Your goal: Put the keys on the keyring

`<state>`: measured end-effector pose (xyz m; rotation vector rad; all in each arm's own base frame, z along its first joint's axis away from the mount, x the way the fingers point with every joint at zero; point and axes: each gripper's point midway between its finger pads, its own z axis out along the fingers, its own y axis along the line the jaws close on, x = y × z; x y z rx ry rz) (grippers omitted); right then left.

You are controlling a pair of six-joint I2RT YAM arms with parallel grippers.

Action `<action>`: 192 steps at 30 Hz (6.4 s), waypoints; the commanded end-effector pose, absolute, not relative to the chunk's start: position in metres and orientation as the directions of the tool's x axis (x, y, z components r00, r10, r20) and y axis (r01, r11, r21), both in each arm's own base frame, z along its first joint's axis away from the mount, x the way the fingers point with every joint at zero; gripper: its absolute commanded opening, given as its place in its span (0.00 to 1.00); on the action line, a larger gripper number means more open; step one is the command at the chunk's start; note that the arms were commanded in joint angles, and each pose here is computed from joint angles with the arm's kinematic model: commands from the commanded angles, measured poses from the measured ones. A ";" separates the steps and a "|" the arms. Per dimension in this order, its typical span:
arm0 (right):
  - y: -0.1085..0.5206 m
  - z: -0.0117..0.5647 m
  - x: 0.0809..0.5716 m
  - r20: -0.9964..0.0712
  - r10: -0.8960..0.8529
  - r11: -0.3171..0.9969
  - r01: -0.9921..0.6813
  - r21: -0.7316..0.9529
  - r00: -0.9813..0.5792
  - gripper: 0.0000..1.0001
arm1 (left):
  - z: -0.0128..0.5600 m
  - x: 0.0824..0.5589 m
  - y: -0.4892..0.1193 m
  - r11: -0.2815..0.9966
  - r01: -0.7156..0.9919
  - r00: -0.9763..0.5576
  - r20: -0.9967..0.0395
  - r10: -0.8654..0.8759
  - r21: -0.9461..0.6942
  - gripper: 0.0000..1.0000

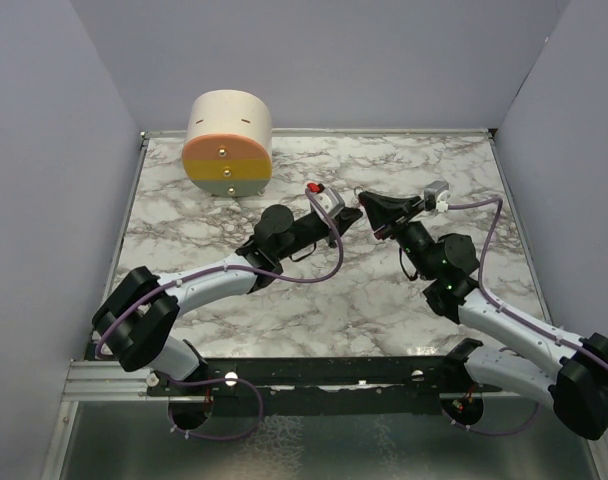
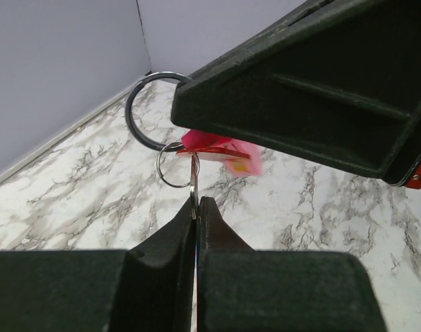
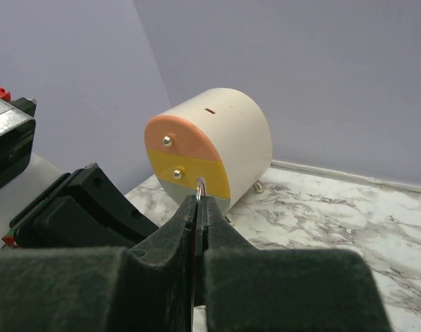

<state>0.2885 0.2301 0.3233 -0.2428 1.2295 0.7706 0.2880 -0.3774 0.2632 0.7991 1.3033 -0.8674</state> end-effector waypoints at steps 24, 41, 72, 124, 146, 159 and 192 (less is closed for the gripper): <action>0.217 0.344 0.293 -0.897 0.344 0.795 -0.595 0.121 0.277 0.01 | 0.275 0.288 -0.334 0.652 0.756 0.048 -0.988 -0.145 -0.059 0.54; 0.227 0.312 0.270 -0.930 0.272 0.736 -0.676 0.036 0.246 0.01 | 0.310 0.291 -0.335 0.408 0.891 -0.100 -0.963 -0.252 -0.199 0.26; 0.238 0.310 0.274 -0.934 0.284 0.709 -0.704 0.052 0.216 0.01 | 0.306 0.281 -0.358 0.295 0.938 -0.114 -0.966 -0.234 -0.183 0.29; 0.236 0.300 0.271 -0.909 0.391 0.682 -0.709 0.181 0.145 0.01 | 0.312 0.282 -0.364 0.329 0.927 -0.073 -0.946 -0.316 -0.182 0.00; 0.245 0.290 0.289 -0.948 0.309 0.712 -0.679 0.179 0.074 0.01 | 0.286 0.312 -0.358 0.491 0.847 -0.106 -0.969 -0.222 -0.205 0.00; 0.251 0.282 0.305 -0.964 0.264 0.739 -0.647 0.185 0.026 0.12 | 0.283 0.317 -0.357 0.538 0.824 -0.096 -0.979 -0.178 -0.179 0.00; 0.222 0.252 0.304 -1.000 0.027 0.828 -0.560 0.021 0.003 0.68 | 0.269 0.342 -0.328 0.736 0.673 -0.158 -0.986 0.043 -0.076 0.00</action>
